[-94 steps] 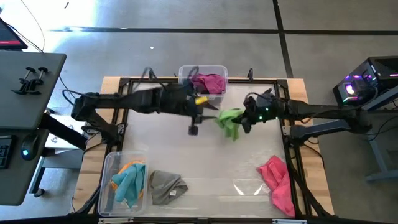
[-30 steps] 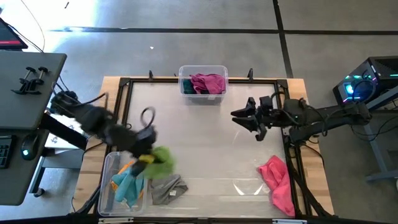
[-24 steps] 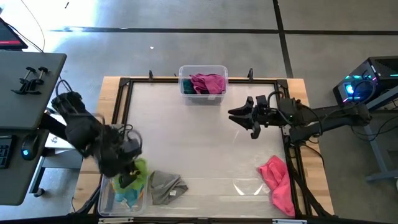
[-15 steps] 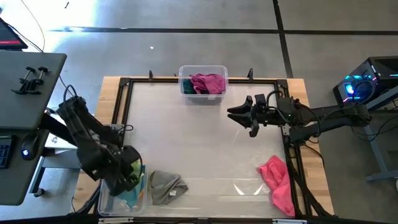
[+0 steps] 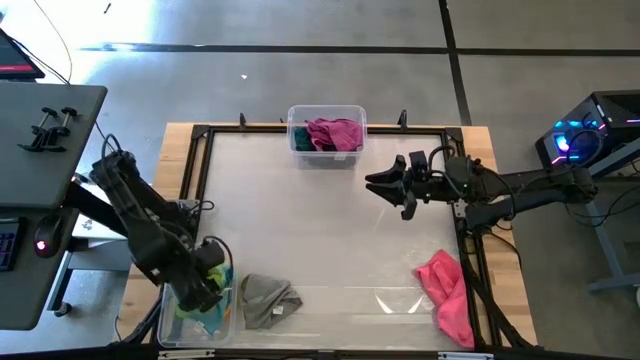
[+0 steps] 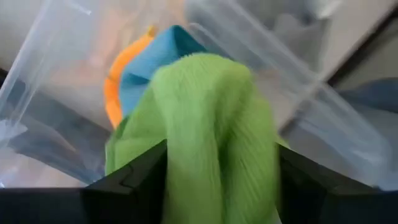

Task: Sort towels by color in basket
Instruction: Put the green microfiber towel into the bottom transparent bin

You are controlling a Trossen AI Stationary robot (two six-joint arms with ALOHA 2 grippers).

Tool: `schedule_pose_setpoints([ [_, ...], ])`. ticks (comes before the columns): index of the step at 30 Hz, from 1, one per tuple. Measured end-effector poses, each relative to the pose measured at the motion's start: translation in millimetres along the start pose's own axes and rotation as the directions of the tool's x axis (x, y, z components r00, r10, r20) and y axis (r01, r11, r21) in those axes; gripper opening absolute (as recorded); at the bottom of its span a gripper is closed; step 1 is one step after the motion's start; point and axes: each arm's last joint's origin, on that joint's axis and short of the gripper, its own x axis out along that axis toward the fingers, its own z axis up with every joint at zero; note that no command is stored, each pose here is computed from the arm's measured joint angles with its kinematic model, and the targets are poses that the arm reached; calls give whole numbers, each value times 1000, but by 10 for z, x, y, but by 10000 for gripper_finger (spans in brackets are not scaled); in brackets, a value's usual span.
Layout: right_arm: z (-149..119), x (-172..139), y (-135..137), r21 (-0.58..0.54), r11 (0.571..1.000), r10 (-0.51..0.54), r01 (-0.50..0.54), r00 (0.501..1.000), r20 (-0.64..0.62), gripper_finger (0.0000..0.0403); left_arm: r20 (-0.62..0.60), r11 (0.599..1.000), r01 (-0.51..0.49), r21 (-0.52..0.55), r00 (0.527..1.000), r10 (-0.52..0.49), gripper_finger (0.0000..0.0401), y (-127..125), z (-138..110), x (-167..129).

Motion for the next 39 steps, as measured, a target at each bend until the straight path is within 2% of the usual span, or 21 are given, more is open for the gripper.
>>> schedule_pose_setpoints([
  [6, -3, 1, -2, -1, 1000, -2, 2, 1000, -3, 133, -58, 986, 141, -89, 988, -146, 235, 107, -12, -362],
  [10, -3, 1, -2, -1, 1000, -2, 2, 1000, -3, 133, 33, 981, 169, -93, 985, -167, 225, 148, -8, -396],
  [14, -3, 1, -2, 1, 1000, -2, 2, 1000, -3, 133, 114, 983, 172, -65, 980, -164, 199, 89, 4, -224],
  [19, -7, 1, -2, 0, 1000, -3, 3, 1000, -6, 133, 44, 975, 217, -45, 976, -215, 159, 0, -26, 153],
  [24, -8, 1, -7, -7, 1000, -11, 11, 1000, -5, 133, -8, 991, 103, -90, 995, -104, 121, 101, -49, 533],
  [27, -7, 1, -10, -3, 1000, -23, 23, 1000, 0, 133, -22, 992, 58, -116, 998, -61, 106, 153, -52, 640],
  [32, -16, 1, -16, -5, 1000, -30, 30, 1000, -8, 133, -114, 991, 86, -99, 989, -97, 108, 185, -71, 548],
  [36, -30, 0, -25, -6, 999, -41, 41, 999, -22, 133, -123, 979, 175, -104, 975, -187, 135, 199, -72, 333],
  [39, -45, -1, -33, 8, 999, -50, 50, 998, -37, 133, -170, 959, 272, -84, 944, -283, 152, 213, -59, 87],
])
